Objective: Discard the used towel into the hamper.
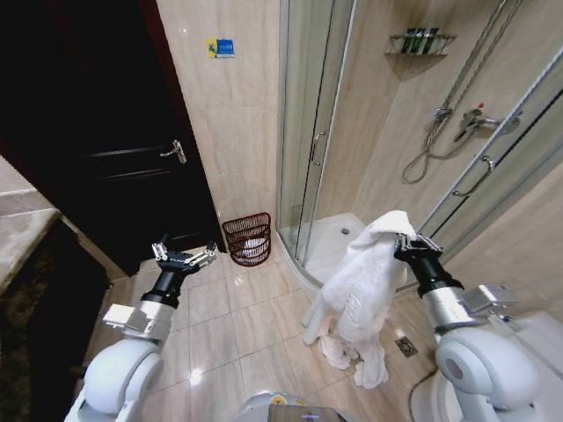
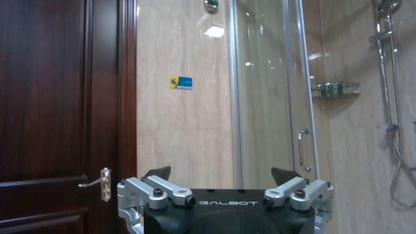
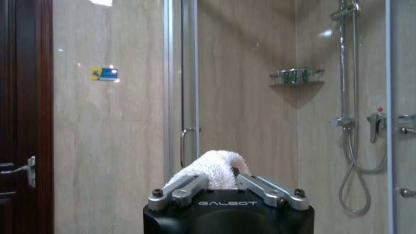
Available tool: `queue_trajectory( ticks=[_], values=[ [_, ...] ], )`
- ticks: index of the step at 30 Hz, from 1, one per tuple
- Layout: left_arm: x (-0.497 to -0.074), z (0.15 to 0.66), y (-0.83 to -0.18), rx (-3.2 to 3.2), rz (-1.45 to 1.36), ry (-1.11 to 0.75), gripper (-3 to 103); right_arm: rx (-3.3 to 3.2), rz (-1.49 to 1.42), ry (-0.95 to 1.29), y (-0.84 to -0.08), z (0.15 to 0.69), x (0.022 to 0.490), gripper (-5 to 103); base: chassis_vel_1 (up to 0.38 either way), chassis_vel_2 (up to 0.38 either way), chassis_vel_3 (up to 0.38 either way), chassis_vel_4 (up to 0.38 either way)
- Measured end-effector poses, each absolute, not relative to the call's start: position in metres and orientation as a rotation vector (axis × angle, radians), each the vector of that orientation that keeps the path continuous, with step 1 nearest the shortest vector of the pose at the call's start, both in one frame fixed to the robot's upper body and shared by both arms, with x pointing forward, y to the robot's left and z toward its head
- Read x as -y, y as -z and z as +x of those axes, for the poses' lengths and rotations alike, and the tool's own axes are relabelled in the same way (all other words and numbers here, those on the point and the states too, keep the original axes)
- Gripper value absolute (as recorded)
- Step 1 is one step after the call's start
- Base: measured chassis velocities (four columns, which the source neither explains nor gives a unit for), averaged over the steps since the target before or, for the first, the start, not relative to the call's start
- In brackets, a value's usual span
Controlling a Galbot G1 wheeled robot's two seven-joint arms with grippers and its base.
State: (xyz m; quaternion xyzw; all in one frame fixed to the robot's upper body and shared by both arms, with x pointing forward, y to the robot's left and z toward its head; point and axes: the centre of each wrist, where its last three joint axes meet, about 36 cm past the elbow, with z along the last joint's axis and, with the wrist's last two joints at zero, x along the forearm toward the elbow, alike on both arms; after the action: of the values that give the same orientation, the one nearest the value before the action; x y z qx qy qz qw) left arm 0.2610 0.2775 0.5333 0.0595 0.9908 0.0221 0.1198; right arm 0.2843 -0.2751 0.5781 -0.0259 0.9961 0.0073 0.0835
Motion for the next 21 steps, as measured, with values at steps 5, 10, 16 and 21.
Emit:
queue_trajectory(
  ticks=[5, 10, 16, 21],
  values=[
    [-0.2791, 0.2606, -0.5351, -2.892, 0.172, -0.068, 100, -2.971, -0.074, -0.02, -0.5785, 0.2844, 0.2755, 3, 0.01, 0.004, -0.003, -0.011],
    [-0.278, 0.2606, -0.5347, -2.893, 0.176, -0.063, 100, -2.971, -0.071, -0.021, -0.5781, 0.2841, 0.2759, 3, 0.048, 0.029, -0.028, -0.046],
    [-0.275, 0.2595, -0.5327, -2.898, 0.181, -0.055, 100, -2.972, -0.069, -0.021, -0.5776, 0.2836, 0.2762, 3, 0.062, 0.058, -0.058, -0.059],
    [-0.2741, 0.2593, -0.533, -2.896, 0.185, -0.055, 100, -2.972, -0.065, -0.021, -0.5771, 0.2832, 0.2768, 3, 0.061, 0.062, -0.067, -0.062]
  ],
)
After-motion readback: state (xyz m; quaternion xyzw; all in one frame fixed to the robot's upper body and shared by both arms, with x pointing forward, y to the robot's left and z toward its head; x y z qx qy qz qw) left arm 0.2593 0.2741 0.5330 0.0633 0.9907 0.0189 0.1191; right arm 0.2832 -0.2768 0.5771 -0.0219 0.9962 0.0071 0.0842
